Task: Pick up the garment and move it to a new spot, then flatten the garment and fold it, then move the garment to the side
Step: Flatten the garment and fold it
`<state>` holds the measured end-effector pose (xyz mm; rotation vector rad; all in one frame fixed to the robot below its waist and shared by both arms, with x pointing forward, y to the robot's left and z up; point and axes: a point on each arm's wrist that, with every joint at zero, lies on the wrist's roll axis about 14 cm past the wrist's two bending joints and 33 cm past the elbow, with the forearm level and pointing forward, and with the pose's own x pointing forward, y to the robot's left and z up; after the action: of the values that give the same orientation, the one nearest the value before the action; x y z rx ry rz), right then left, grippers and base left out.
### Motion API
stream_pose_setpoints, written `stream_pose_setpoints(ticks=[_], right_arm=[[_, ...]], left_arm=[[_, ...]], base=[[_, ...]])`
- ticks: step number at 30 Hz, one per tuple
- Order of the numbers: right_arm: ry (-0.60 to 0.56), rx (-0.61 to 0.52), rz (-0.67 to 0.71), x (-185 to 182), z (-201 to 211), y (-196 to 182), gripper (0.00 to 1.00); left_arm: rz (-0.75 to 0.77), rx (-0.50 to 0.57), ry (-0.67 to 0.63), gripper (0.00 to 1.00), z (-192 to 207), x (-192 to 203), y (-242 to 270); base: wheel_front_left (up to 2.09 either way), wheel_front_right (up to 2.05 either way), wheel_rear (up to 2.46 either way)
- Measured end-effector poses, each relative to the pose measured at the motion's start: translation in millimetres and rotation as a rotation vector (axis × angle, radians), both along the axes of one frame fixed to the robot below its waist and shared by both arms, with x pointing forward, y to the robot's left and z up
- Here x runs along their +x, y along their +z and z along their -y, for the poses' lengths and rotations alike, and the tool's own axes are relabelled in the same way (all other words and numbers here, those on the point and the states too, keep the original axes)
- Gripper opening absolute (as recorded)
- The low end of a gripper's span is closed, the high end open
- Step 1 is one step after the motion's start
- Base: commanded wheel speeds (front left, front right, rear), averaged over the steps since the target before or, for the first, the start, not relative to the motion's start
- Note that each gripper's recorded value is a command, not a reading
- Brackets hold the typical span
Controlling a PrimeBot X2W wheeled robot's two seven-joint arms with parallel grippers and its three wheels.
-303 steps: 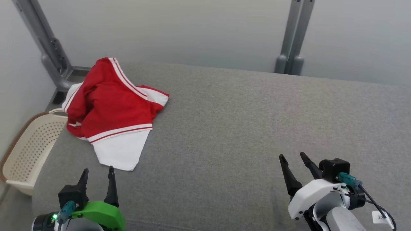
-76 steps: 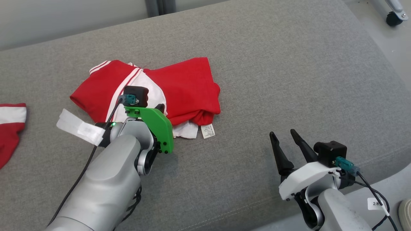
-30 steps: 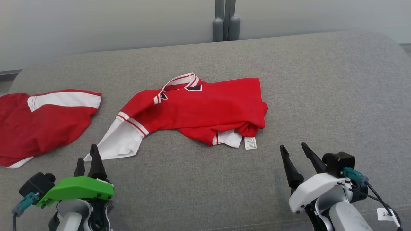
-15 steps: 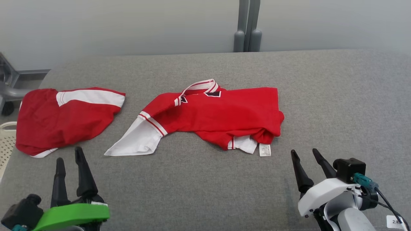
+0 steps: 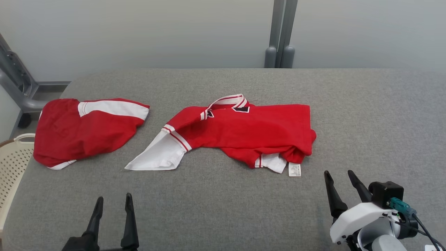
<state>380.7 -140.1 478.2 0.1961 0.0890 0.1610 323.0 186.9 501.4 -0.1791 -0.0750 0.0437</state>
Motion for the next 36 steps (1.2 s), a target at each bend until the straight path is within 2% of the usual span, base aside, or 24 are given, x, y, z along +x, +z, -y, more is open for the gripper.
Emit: stream_pose_setpoints(ticks=[6, 13, 20, 24, 31, 36], right_arm=[[-0.021, -0.015, -0.030, -5, 8, -10, 1.00], [-0.015, -0.017, -0.073, -4, 8, -16, 1.00], [0.010, -0.046, -0.078, 25, 1, -2, 1.00], [0.022, -0.111, -0.080, 44, -1, 1, 1.00], [0.075, -0.216, -0.134, 67, -14, -15, 1.00], [0.104, -0.247, -0.172, 75, -23, -32, 1.00]], left_arm=[[-0.082, 0.003, 0.001, 1.00, -3, -8, -26], [-0.090, -0.004, -0.003, 1.00, -4, -3, -29], [-0.098, -0.019, -0.021, 1.00, 0, 2, -32], [-0.106, -0.024, -0.030, 1.00, 3, 4, -34], [-0.128, -0.031, -0.012, 1.00, -1, 9, -40], [-0.147, -0.036, 0.010, 1.00, -8, 10, -46]], base=[[0.00, 0.00, 0.00], [0.00, 0.00, 0.00], [0.00, 0.00, 0.00], [0.00, 0.00, 0.00], [0.00, 0.00, 0.00], [0.00, 0.00, 0.00]])
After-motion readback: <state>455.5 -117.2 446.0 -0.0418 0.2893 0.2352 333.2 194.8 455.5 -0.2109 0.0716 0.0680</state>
